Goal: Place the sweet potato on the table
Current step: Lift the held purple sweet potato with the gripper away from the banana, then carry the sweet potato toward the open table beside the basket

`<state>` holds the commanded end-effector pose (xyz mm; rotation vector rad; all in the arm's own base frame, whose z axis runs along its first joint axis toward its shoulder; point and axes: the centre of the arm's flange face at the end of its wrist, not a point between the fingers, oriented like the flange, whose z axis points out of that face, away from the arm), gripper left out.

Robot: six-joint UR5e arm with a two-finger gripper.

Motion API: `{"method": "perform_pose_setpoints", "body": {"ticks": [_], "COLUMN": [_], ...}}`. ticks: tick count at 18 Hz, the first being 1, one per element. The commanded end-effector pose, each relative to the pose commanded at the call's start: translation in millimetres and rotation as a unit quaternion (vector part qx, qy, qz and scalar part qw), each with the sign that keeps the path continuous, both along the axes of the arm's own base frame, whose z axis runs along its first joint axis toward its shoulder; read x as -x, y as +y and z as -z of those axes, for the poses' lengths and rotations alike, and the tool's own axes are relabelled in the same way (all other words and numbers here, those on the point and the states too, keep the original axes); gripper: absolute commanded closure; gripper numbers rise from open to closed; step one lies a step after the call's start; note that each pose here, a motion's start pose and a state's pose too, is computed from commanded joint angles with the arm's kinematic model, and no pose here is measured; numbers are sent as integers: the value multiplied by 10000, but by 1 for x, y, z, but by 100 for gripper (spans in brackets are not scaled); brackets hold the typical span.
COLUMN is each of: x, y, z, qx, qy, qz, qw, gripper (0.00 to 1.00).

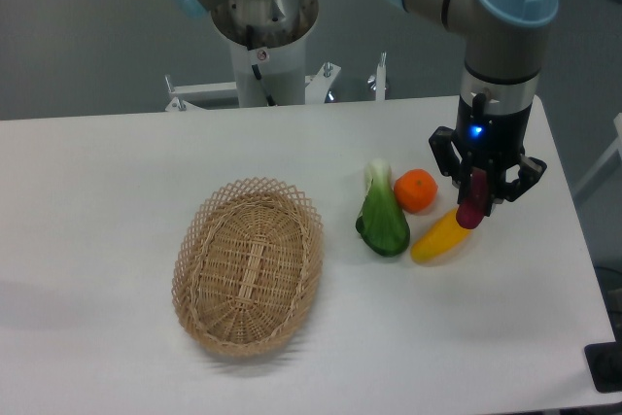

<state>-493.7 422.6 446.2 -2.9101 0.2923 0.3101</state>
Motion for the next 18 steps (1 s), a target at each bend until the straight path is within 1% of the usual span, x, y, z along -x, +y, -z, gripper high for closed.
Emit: {"method": "perform_pose_setpoints", "body": {"ticks": [2, 3, 5, 9, 12, 13, 15, 18], "x": [-2, -5, -8, -17, -23, -27, -32, -31], "y": [5, 13, 32, 71, 91, 98, 102, 97], "z": [3, 7, 17, 52, 88, 103, 128, 151], "qx": [-74, -121, -302, -553, -691, -764, -820, -600], "qy": [-98, -123, -60, -110, -213, -179, -65, -3], "qz": [-278, -400, -652, -1179, -1568, -1629, -1641, -1669], "qw": [9995, 9991, 9974, 9914, 9850, 9835, 9830, 9841], "gripper": [67, 67, 67, 67, 67, 67, 67, 67]}}
